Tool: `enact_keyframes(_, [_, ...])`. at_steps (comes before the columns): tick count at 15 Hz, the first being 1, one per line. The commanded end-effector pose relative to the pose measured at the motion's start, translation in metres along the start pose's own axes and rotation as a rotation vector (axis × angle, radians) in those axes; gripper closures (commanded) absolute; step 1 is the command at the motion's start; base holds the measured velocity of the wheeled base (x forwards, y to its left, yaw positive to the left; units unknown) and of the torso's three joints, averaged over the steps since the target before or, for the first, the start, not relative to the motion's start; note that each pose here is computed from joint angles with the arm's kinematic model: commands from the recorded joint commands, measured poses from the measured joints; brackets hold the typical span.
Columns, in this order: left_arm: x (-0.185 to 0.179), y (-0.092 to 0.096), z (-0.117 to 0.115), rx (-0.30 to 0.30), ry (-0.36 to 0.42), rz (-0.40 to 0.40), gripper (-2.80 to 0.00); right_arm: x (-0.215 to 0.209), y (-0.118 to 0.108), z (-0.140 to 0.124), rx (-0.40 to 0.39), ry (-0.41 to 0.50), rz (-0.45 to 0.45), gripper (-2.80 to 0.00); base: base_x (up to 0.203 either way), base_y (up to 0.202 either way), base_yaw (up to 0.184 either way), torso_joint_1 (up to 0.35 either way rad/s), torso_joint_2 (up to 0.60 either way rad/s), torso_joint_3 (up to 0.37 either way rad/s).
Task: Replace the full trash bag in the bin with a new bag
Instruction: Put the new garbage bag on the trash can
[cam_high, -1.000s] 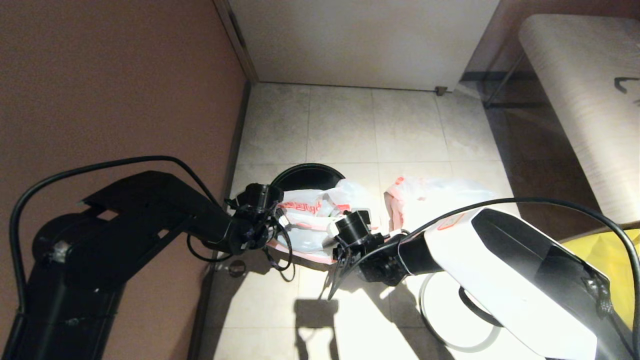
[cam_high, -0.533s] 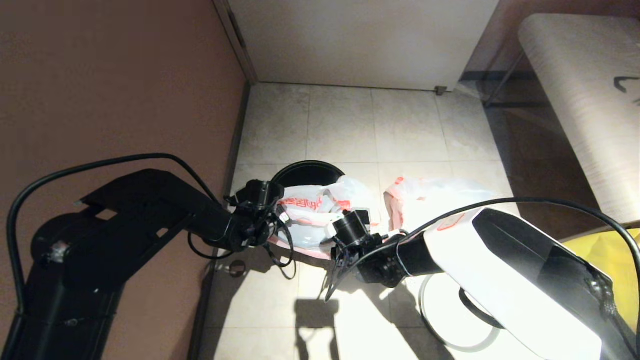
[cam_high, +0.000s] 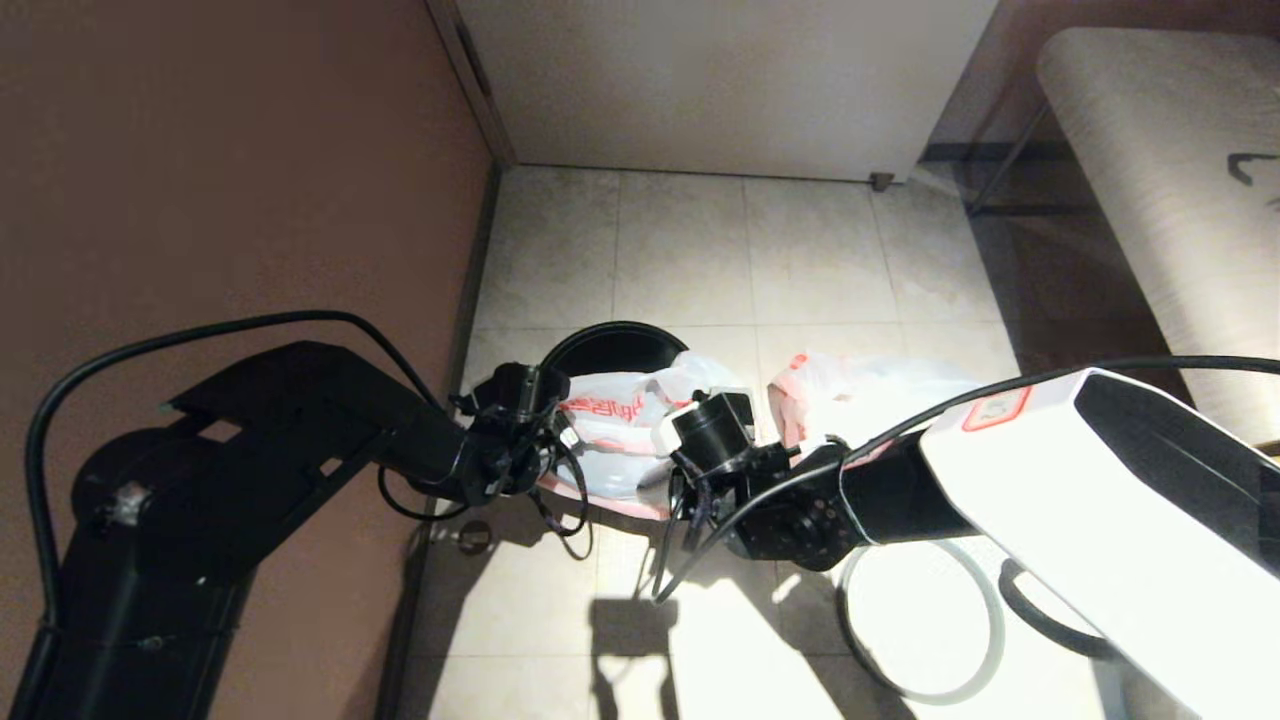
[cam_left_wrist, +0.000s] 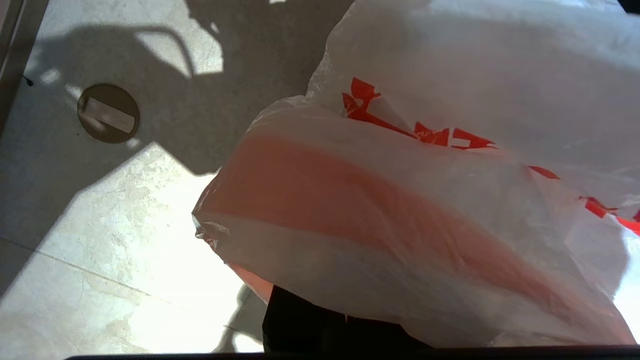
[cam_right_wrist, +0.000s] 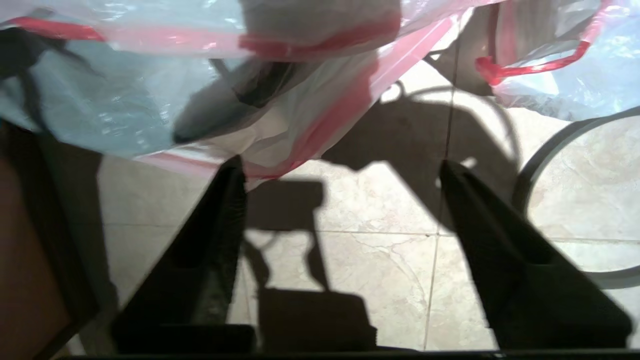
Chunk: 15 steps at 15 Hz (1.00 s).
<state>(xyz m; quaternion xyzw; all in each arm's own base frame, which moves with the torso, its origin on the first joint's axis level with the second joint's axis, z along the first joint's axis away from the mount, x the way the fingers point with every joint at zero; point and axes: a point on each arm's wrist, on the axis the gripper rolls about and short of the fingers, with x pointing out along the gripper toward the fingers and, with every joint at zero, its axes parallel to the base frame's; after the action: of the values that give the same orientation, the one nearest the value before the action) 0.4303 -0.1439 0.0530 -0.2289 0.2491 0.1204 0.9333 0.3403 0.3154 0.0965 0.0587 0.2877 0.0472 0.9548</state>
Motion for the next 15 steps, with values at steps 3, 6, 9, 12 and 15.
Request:
enact_keyframes(3, [0.002, 0.001, -0.002, -0.001, 0.002, 0.004, 0.0, -0.006, -0.003, 0.003, 0.004, 0.024, 0.039, 0.0, 0.0, 0.0, 0.0, 0.0, 0.0, 0.0])
enact_keyframes(6, [0.001, 0.0, -0.003, -0.001, 0.008, 0.003, 0.0, 0.013, -0.004, -0.014, -0.021, 0.057, 0.013, 0.0, 0.0, 0.0, 0.0, 0.0, 0.0, 0.0])
enact_keyframes(9, [0.0, -0.001, -0.005, 0.004, 0.015, -0.003, 0.0, 0.041, 0.0, -0.034, -0.04, 0.083, -0.007, 0.0, 0.0, 0.0, 0.0, 0.0, 0.0, 0.0])
enact_keyframes(12, [-0.001, -0.003, -0.008, 0.011, 0.026, -0.007, 0.0, 0.068, 0.003, -0.041, -0.07, 0.066, -0.021, 0.0, 0.0, 0.0, 0.0, 0.0, 0.0, 0.0])
enact_keyframes(15, [-0.003, -0.002, -0.016, 0.025, 0.046, -0.003, 0.0, 0.085, -0.007, -0.023, -0.044, -0.004, -0.08, 0.0, 0.0, 0.0, 0.0, 0.0, 0.0, 0.0])
